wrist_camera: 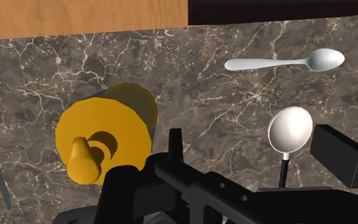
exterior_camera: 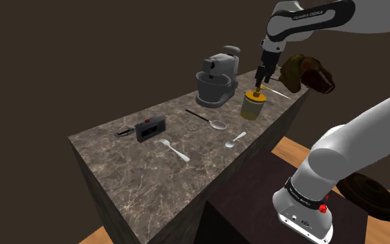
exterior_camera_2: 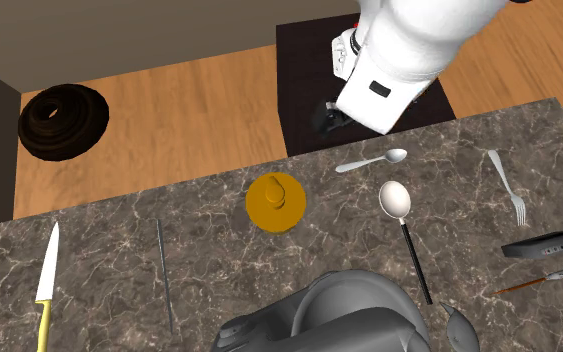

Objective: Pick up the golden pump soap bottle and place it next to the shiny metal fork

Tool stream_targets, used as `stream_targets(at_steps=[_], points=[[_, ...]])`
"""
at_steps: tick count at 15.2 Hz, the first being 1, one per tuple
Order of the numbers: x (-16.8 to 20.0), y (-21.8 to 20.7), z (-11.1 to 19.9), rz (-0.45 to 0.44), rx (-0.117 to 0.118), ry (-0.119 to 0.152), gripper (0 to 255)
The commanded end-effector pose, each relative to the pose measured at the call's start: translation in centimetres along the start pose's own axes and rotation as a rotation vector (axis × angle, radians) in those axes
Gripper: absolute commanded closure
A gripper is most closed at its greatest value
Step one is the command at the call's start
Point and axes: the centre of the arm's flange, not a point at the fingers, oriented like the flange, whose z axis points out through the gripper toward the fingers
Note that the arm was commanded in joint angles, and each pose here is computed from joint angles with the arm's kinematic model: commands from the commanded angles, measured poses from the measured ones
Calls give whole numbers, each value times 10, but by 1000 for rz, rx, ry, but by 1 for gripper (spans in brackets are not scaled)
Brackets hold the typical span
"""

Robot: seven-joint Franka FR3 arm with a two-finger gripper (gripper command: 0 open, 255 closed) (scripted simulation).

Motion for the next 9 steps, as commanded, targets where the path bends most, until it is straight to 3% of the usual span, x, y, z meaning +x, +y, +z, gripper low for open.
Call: stream_targets(at_steps=[1, 9], points=[[13, 22, 9, -2, 5, 3, 0], [57, 114, 44, -5, 27, 14, 0]])
